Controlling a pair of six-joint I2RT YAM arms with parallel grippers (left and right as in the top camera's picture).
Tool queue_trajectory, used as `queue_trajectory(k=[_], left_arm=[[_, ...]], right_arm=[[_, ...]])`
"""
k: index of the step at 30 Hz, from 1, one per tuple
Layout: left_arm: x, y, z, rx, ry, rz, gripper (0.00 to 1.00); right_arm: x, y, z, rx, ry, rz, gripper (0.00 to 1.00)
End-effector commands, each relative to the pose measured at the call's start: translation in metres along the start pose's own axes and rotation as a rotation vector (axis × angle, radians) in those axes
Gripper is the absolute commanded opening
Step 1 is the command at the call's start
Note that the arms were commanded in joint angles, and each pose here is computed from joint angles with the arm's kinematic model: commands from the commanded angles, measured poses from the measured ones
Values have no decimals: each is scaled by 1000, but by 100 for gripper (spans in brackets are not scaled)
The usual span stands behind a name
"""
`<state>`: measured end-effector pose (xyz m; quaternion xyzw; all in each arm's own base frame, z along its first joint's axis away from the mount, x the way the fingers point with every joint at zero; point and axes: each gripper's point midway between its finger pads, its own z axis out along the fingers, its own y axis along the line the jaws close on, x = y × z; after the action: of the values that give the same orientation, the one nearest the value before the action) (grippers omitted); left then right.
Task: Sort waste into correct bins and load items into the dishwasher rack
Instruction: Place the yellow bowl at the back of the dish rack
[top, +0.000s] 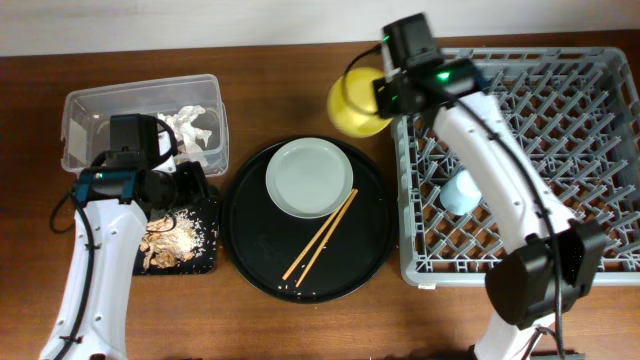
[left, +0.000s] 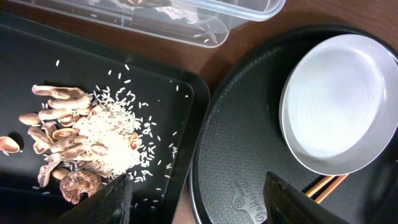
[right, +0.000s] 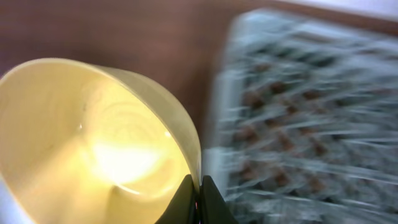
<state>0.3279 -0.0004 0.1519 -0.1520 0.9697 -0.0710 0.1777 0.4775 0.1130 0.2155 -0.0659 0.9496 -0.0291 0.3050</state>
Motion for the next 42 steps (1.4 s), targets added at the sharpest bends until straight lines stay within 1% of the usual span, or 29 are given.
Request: queue_trajectory(k=[1,4,6,9,11,14,17,21,25,26,27,28,29,31,33,37,40,42], left_arm=[[-7,0,-4,1,-33,-8,67],[-11,-1,-4,6,-49,-7,67],[-13,-2,-4,8,-56,-6,67],[-13,-2,-4,9,-59,-6,67],[-14,-2,-4,9,-62,-5,67],[-14,-2,-4,10,-62,-6,67],[-14,-2,-4,10,-62,-6,67],[-14,-2,-4,10,-62,-6,67],[-14,-3,-4,15,-60,-6,67],[-14,-3,-4,14,-60,-6,67],[-14,-3,-4,14,-60,-6,67],[-14,-3,-4,14,-60,-6,67],[-14,-3,-4,14,-60,-6,67],[-14,-3,-4,14,-60,-6,67],[-14,-3,-4,14,-60,-6,67],[-14,-3,-4,14,-60,-6,67],[-14,-3,-4,14,-60,-6,67],[-14,-3,-4,13,-60,-6,67]], right_arm=[[-24,-112,-30,510,-92,25,4],[-30,-186,-65,904,-149,125,4],[-26,-210,-63,959,-138,163,4],[-3,-250,-28,1022,-36,186,4],[8,-258,-8,1032,15,176,4],[20,-249,28,1010,76,129,4],[31,-237,49,979,132,81,4],[33,-221,54,960,150,39,4],[34,-215,57,934,160,27,4],[34,-216,55,948,159,28,4],[33,-222,46,1009,152,31,4],[31,-231,31,1117,120,67,4],[28,-236,20,1189,96,82,4],[26,-237,18,1203,72,107,4],[28,-232,30,1128,78,115,4],[30,-219,44,1084,94,88,4],[38,-200,63,1014,136,41,4],[38,-188,67,976,140,24,4]])
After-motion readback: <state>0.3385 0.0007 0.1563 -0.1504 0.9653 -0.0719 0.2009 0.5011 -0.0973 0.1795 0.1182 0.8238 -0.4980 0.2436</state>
